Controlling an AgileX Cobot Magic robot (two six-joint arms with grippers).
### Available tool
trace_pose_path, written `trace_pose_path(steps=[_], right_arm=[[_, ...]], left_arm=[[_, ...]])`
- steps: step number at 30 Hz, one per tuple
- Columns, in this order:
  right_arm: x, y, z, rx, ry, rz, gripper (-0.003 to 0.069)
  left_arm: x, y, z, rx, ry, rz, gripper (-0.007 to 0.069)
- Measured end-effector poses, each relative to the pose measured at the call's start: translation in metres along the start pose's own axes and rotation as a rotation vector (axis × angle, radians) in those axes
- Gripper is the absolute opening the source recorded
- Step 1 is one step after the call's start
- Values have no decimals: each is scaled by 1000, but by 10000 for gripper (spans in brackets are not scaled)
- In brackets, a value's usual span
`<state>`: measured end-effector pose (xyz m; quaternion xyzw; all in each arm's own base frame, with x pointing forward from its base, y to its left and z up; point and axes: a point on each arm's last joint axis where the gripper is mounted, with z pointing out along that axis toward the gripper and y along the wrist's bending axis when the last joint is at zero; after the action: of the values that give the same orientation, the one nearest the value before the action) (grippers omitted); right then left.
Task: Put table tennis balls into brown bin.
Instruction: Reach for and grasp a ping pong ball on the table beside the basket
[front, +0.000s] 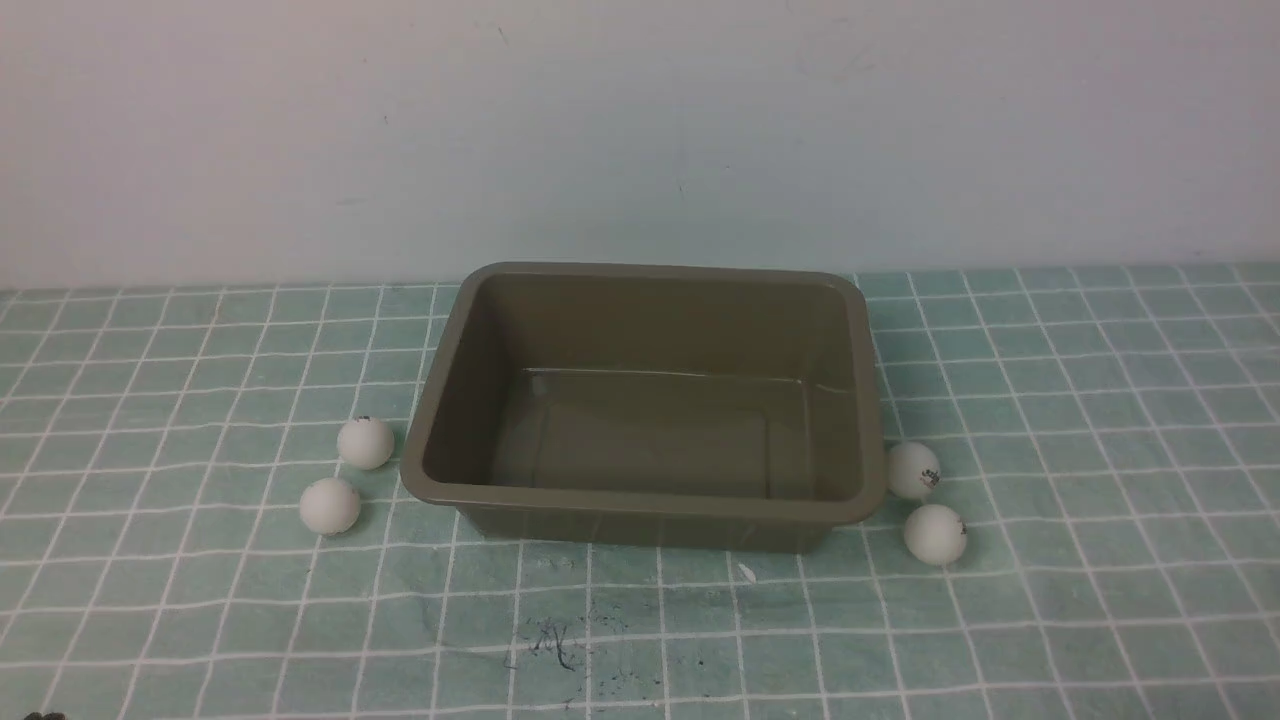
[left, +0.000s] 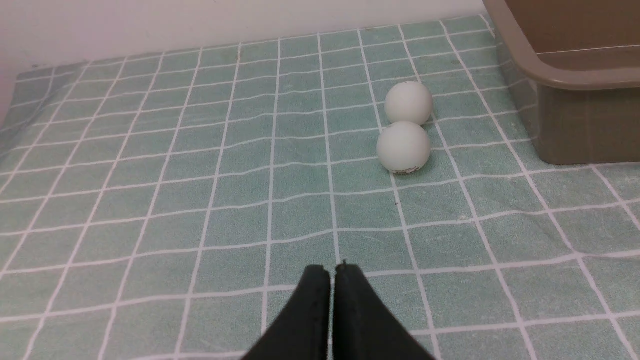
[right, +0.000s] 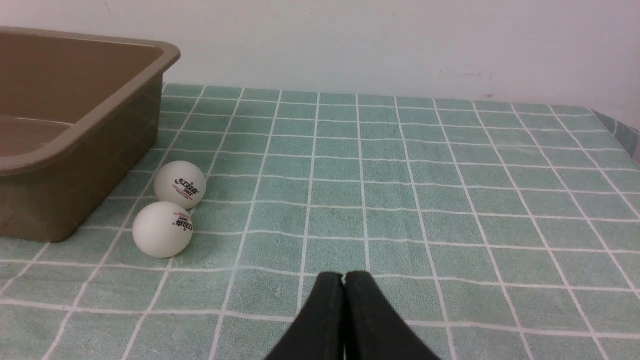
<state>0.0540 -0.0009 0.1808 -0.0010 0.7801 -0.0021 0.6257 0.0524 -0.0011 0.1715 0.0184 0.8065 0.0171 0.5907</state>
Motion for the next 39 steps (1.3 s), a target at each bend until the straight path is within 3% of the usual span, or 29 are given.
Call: trace_pose_path(steps=[29, 32, 39], right_arm=[[0, 0, 0, 0, 0, 0, -12], [0, 0, 0, 0, 0, 0, -12], [-1, 1, 0, -13, -15, 52, -12]], left_arm=[[-1, 1, 0, -9, -11, 17, -5], [-7, 0, 0, -3, -85, -66, -5], [-37, 8, -8, 17, -448, -509, -5]])
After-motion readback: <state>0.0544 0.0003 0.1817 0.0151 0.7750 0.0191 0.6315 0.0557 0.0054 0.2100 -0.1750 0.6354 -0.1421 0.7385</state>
